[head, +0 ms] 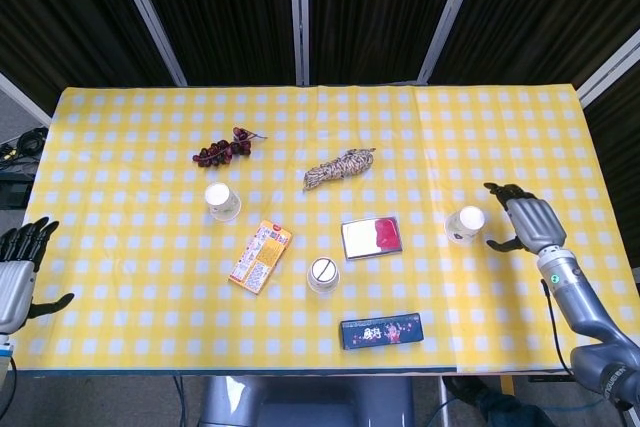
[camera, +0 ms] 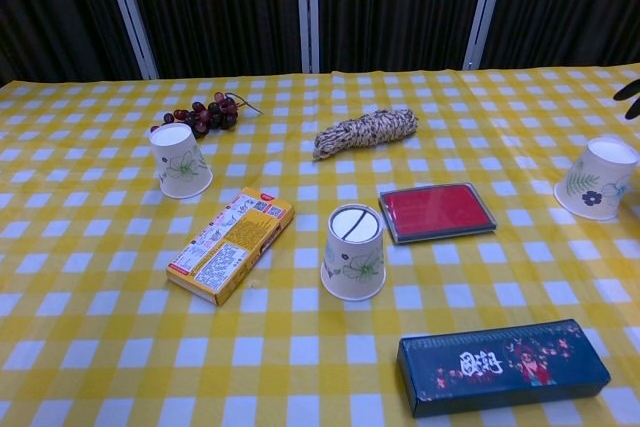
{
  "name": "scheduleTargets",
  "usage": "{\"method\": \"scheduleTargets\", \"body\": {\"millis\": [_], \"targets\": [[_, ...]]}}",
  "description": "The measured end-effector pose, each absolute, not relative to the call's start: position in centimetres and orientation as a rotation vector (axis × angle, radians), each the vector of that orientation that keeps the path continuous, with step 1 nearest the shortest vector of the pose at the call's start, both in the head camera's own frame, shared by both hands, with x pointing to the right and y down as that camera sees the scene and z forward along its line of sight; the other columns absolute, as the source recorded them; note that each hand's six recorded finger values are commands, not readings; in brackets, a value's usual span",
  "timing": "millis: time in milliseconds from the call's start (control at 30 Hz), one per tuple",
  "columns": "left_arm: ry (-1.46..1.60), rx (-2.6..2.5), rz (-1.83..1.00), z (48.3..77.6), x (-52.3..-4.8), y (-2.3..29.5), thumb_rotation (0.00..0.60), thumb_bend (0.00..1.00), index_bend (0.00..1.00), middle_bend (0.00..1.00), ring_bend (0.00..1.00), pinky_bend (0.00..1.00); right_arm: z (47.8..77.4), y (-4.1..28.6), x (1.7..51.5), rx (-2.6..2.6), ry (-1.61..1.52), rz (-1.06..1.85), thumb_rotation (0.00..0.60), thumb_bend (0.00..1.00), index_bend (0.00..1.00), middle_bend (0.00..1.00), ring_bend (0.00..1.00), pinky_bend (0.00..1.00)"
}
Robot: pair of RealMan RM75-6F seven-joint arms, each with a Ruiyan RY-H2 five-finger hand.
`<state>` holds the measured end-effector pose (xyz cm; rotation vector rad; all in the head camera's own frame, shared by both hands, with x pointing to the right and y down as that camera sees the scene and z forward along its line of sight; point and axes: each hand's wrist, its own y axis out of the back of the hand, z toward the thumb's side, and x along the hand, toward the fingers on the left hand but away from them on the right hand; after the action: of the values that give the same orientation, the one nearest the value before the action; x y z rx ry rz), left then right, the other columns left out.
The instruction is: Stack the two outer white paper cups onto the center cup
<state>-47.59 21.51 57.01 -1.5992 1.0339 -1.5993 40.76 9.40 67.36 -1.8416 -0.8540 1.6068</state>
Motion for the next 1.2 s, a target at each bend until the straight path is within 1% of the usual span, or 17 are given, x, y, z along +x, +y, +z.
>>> {"method": "scheduleTargets", "body": {"millis": [267, 367, 433, 533, 600, 767, 967, 1200], "targets": [[1.033, -1.599, -1.601, 57.1, -47.5, 21.5, 0.6, 0.0, 0.0, 0.0, 0.0, 0.0, 68.7, 9.6, 39.4, -1.89, -0.83, 1.616, 0.6, 0.12, 0.17, 0.22, 0.16, 0.26], [1.036, -1.599, -1.6, 57.0, -47.6, 21.5, 0.6, 0.0, 0.0, 0.0, 0.0, 0.0, 69.0, 9.5, 39.0, -1.894, -0.837, 1.609, 0.6, 0.17, 0.21, 0.26, 0.2, 0.3], [1.037, -1.6, -1.6, 57.0, -47.6, 21.5, 0.6, 0.0, 0.0, 0.0, 0.0, 0.0, 69.3, 9.4, 38.9, -1.891, -0.849, 1.605, 0.6, 0.21, 0.26, 0.32, 0.25, 0.35], [1.036, -1.603, -1.602, 57.1, -47.6, 21.5, 0.6, 0.0, 0.0, 0.0, 0.0, 0.0, 69.6, 9.3, 38.8, -1.886, -0.875, 1.598, 0.6, 0.23, 0.35, 0.4, 0.32, 0.42], [1.034, -1.604, -1.602, 57.1, -47.6, 21.5, 0.6, 0.0, 0.0, 0.0, 0.0, 0.0, 69.7, 9.3, 38.8, -1.881, -0.889, 1.591, 0.6, 0.24, 0.37, 0.43, 0.34, 0.44], [1.033, -1.605, -1.6, 57.1, -47.5, 21.5, 0.6, 0.0, 0.0, 0.0, 0.0, 0.0, 69.5, 9.3, 38.3, -1.895, -0.908, 1.563, 0.6, 0.24, 0.38, 0.43, 0.35, 0.44], [1.036, -1.606, -1.6, 57.1, -47.5, 21.5, 0.6, 0.0, 0.0, 0.0, 0.0, 0.0, 67.6, 8.8, 36.6, -1.915, -0.922, 1.45, 0.6, 0.24, 0.38, 0.44, 0.35, 0.44], [1.047, -1.609, -1.592, 56.9, -47.5, 21.4, 0.6, 0.0, 0.0, 0.0, 0.0, 0.0, 63.7, 8.6, 32.3, -2.003, -0.921, 1.247, 0.6, 0.24, 0.38, 0.44, 0.35, 0.44]]}}
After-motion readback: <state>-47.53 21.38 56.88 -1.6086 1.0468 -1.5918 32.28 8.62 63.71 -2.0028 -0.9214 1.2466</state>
